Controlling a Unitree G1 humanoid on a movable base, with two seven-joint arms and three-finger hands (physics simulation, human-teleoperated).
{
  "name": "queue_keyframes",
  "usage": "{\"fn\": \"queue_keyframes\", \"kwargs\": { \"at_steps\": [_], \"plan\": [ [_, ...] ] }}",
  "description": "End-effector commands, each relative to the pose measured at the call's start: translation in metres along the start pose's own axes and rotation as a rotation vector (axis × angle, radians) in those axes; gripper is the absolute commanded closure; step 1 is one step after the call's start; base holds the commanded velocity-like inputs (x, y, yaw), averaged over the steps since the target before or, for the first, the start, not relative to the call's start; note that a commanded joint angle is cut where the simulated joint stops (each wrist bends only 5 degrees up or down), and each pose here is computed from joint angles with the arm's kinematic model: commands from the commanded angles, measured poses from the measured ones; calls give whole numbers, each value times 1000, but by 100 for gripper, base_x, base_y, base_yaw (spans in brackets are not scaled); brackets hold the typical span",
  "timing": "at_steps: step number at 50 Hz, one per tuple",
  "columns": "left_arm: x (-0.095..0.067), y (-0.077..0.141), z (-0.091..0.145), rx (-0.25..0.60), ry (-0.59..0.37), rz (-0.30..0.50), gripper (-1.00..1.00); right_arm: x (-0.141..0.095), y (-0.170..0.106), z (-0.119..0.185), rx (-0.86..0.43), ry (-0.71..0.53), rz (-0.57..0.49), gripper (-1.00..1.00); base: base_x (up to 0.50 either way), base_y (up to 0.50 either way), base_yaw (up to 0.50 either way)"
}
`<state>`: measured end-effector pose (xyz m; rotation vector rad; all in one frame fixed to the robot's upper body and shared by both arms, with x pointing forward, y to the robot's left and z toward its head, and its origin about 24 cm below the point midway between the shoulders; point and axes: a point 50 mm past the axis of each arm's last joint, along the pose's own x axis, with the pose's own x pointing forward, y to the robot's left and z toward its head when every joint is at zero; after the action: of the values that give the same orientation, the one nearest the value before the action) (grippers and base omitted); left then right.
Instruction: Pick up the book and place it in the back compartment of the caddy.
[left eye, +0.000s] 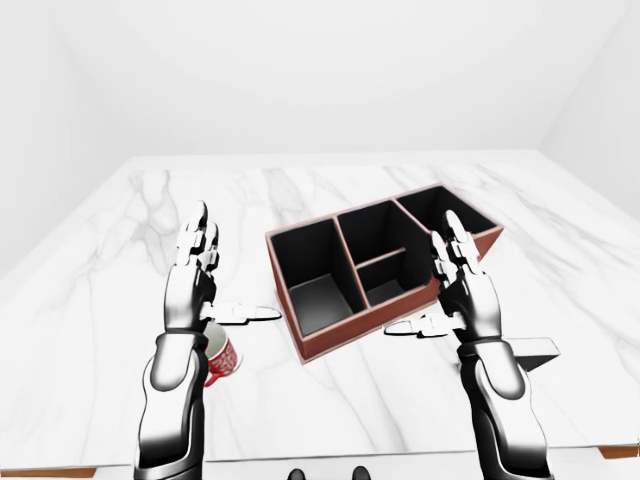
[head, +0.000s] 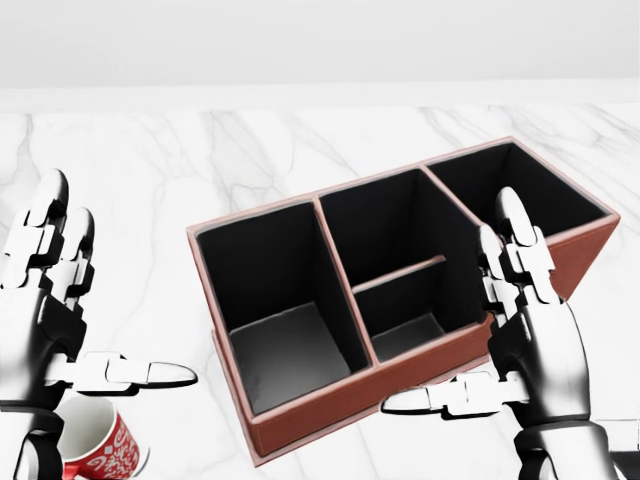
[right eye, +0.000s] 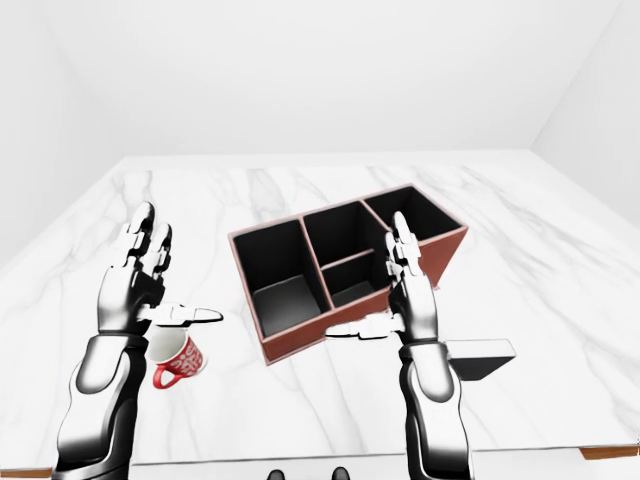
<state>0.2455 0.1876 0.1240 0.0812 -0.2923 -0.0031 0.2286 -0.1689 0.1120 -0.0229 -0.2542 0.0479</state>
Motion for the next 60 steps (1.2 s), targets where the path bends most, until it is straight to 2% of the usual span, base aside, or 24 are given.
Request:
{"fn": "queue_keyframes", "kwargs": {
  "at_steps": [1, 6, 24, 30, 31, 32, 44, 60],
  "plan": [
    [0, 1, 1, -1, -2, 1, -100, 1, 0, -1, -23, 5, -11, -100, 39, 0, 0],
    [0, 1, -2, -3, 6, 2, -100, 5, 0, -4, -68, 17, -57, -100, 7, 0, 0],
    [0, 2, 2, -1, -11, 5, -100, 3, -1, 5, -103, -17, -54, -100, 0, 0, 0],
    [-1, 3, 3, 3, -14, 6, -100, 3, -3, 9, -172, -26, -64, -100, 0, 0, 0],
    [-1, 2, 4, 5, -15, 1, -100, 8, -19, 34, -358, -115, -84, -100, 0, 0, 0],
    [-1, 2, 4, 6, -16, 1, -100, 8, -19, 35, -373, -116, -84, -100, 0, 0, 0],
    [-2, 2, 7, 7, -26, 0, -100, 4, -17, 33, -415, -95, -80, -100, 0, 0, 0],
    [-3, 2, 6, 9, -25, 1, -100, 3, -31, 33, -540, -61, -106, -100, 0, 0, 0]
  ]
}}
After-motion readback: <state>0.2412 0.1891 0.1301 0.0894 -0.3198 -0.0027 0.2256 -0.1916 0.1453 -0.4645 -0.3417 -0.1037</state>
